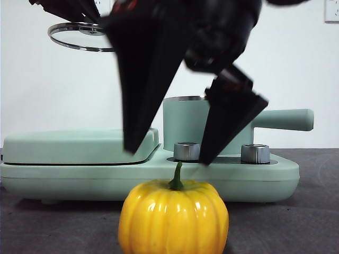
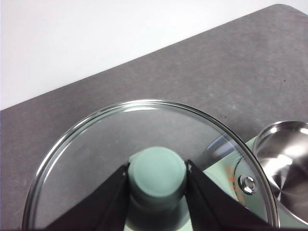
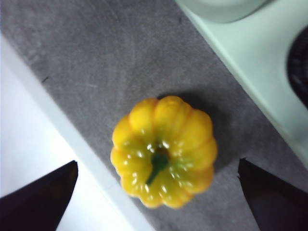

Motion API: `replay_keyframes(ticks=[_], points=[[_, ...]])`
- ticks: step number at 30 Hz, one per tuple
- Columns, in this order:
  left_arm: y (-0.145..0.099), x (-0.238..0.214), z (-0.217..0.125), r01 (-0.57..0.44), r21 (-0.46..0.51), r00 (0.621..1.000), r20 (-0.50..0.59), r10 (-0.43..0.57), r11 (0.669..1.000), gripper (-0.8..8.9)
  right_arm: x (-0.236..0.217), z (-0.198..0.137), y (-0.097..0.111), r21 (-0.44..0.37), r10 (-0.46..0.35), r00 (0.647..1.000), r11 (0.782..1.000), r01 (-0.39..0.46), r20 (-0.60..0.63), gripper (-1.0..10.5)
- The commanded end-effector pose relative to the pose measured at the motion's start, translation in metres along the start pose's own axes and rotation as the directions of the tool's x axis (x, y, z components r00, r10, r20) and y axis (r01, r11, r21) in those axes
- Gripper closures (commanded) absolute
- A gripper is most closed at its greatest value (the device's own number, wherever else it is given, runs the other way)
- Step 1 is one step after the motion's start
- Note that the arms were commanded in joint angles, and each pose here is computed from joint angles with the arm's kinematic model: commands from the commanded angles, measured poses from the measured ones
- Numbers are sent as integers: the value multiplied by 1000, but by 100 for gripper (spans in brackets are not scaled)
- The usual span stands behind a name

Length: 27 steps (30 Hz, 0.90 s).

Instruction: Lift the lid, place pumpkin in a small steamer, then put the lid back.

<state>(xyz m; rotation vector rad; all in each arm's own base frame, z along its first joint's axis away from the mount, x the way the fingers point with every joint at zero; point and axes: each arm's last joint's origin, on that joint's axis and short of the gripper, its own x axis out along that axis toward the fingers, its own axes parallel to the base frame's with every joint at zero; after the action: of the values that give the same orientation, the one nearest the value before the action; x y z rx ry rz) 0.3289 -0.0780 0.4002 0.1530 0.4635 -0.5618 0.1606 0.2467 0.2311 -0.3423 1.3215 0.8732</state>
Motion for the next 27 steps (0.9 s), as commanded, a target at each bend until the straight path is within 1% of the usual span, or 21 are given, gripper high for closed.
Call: replay_keyframes(ticks=[1, 4, 14, 15, 16, 18, 19, 23, 25, 27], points=[[0, -6, 12, -1, 17, 998, 59, 0, 1000, 700, 12, 7, 6, -1, -27, 1000, 1000, 27, -4, 404], [0, -6, 12, -1, 15, 998, 59, 0, 1000, 700, 24, 9, 7, -8, -50, 998, 999, 50, -22, 404], [0, -6, 12, 0, 14, 998, 59, -1, 1000, 700, 59, 9, 4, 2, -74, 988, 997, 75, -133, 406], [0, -6, 12, 0, 13, 998, 59, 0, 1000, 700, 63, 9, 4, 3, -76, 987, 997, 77, -144, 419], [0, -6, 12, 0, 11, 998, 59, -1, 1000, 700, 64, 9, 4, 4, -77, 986, 997, 79, -148, 463], [0, -6, 12, 0, 11, 998, 59, -1, 1000, 700, 65, 9, 4, 2, -77, 986, 997, 78, -150, 599], [0, -6, 12, 0, 11, 998, 59, -1, 1000, 700, 64, 9, 4, 3, -76, 986, 997, 77, -150, 643], [0, -6, 12, 0, 10, 998, 58, -1, 1000, 701, 48, 19, 6, 19, -77, 983, 997, 81, -164, 649], [0, -6, 12, 1, 4, 998, 58, -1, 1000, 700, 25, 34, 4, 24, -85, 984, 996, 89, -155, 649], [0, -6, 12, 4, 4, 998, 58, -4, 1000, 700, -6, 50, -3, 36, -88, 987, 995, 94, -132, 649]])
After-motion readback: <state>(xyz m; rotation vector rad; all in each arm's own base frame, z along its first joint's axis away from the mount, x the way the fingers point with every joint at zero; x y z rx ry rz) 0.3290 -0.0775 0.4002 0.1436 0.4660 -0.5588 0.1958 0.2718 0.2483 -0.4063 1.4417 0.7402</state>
